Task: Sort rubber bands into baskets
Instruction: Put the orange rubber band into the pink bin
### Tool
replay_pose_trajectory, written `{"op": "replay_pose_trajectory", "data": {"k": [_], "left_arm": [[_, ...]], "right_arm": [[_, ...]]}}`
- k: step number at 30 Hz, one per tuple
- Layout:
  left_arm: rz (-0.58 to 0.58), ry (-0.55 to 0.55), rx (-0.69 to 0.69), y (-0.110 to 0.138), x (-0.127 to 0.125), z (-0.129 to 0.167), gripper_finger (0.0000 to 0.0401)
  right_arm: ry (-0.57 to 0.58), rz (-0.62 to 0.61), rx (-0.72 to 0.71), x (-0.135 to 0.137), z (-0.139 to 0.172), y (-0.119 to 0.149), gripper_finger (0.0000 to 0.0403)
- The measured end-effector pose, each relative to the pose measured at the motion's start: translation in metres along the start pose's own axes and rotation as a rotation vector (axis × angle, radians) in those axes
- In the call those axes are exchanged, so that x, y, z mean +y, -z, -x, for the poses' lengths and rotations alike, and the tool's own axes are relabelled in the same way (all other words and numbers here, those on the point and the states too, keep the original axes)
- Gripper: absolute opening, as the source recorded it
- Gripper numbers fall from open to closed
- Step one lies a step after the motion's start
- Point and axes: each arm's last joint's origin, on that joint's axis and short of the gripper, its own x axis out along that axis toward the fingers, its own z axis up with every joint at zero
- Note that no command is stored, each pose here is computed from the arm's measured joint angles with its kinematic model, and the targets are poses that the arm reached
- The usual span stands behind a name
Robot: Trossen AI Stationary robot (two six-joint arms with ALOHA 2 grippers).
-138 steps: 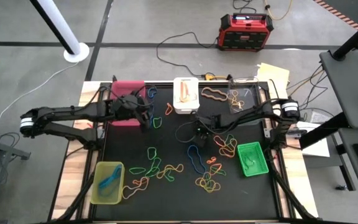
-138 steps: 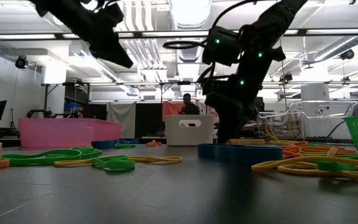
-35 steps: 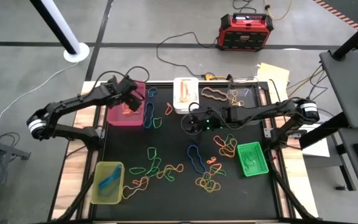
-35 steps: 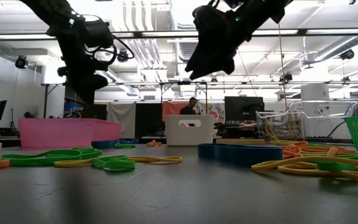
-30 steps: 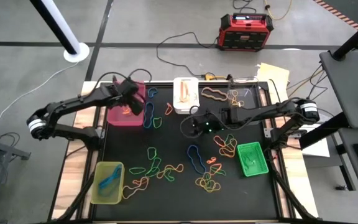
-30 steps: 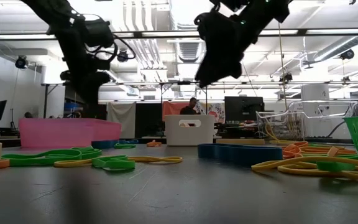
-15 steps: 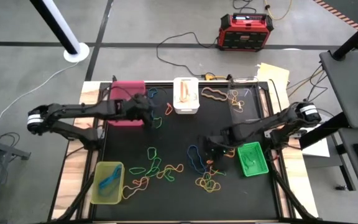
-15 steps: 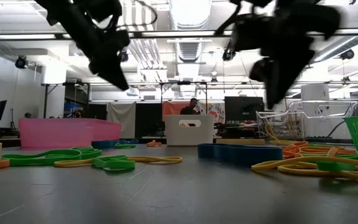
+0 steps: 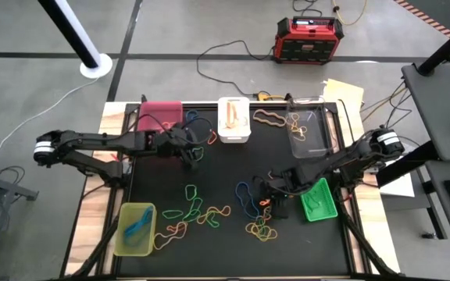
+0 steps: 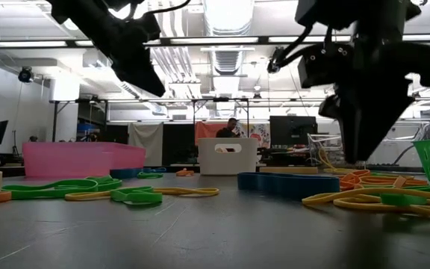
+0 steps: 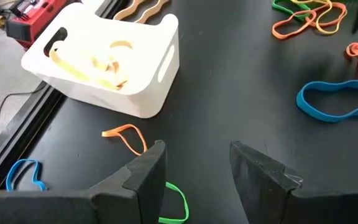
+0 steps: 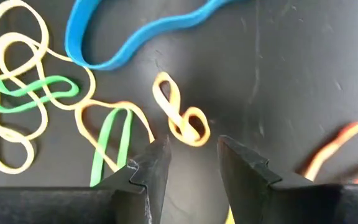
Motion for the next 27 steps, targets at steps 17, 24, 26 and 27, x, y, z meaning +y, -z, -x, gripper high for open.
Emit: {"op": "replay_pose_trajectory", "data": {"k": [17, 24, 26, 27], "left_arm": [[0.002, 0.0, -0.009, -0.001, -0.002, -0.007, 0.016], [-0.001, -0.001, 0.001, -0.001, -0.004, -0.014, 0.016], [-0.002, -0.001, 0.004, 0.0, -0.004, -0.016, 0.016], [0.0, -0.001, 0.0, -0.001, -0.004, -0.016, 0.016]], "right_arm": [[-0.001, -0.046, -0.084, -0.006, -0.024, 0.014, 0.0085], [0.022, -0.042, -0.092, -0.007, -0.024, 0.013, 0.0016], [0.032, -0.043, -0.096, -0.007, -0.024, 0.013, 0.0012], [0.04, -0.042, -0.099, -0.007, -0.024, 0.013, 0.0011]]}}
